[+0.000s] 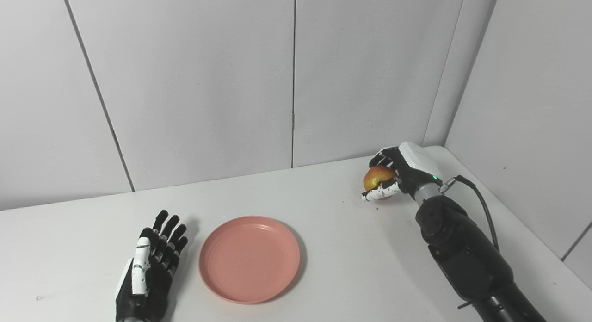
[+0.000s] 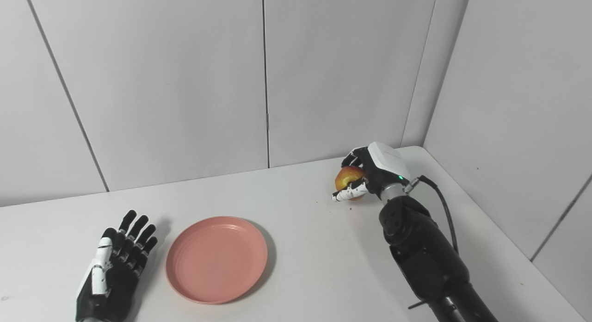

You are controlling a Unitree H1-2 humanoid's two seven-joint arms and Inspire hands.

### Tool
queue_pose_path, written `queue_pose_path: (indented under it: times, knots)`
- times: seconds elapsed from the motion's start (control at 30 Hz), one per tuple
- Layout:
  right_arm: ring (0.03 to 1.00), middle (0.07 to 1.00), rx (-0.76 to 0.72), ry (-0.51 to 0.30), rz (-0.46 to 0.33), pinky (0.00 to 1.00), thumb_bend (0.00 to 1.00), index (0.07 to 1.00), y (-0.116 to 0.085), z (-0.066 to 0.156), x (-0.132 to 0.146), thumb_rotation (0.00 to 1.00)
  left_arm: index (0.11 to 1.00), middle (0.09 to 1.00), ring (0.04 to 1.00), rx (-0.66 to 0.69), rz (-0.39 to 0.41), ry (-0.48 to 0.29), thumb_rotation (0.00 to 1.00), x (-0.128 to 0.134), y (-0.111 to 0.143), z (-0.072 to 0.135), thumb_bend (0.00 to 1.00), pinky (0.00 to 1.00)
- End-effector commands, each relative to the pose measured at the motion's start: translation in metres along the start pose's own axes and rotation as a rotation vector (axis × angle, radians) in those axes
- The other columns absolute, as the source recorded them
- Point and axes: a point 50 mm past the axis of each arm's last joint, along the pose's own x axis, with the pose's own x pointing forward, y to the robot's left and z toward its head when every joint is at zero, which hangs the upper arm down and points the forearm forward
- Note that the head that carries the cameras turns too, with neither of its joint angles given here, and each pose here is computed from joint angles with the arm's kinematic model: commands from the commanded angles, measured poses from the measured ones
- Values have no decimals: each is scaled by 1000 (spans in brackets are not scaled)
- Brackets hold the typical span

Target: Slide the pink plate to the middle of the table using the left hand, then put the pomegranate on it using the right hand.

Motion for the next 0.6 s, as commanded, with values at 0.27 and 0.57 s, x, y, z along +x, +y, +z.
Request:
queue_pose_path:
  times: [0.27, 0.57]
  knots:
    - [380, 483, 27, -179, -135, 343, 508, 563, -33, 56, -19, 0, 954, 961, 954, 10, 35, 61, 1000, -7, -14, -10, 422, 975]
    - [394, 494, 65, -377, -129, 372, 514, 536, -18, 120, -45, 0, 942, 952, 944, 22, 56, 75, 1000, -5, -25, -12, 430, 964]
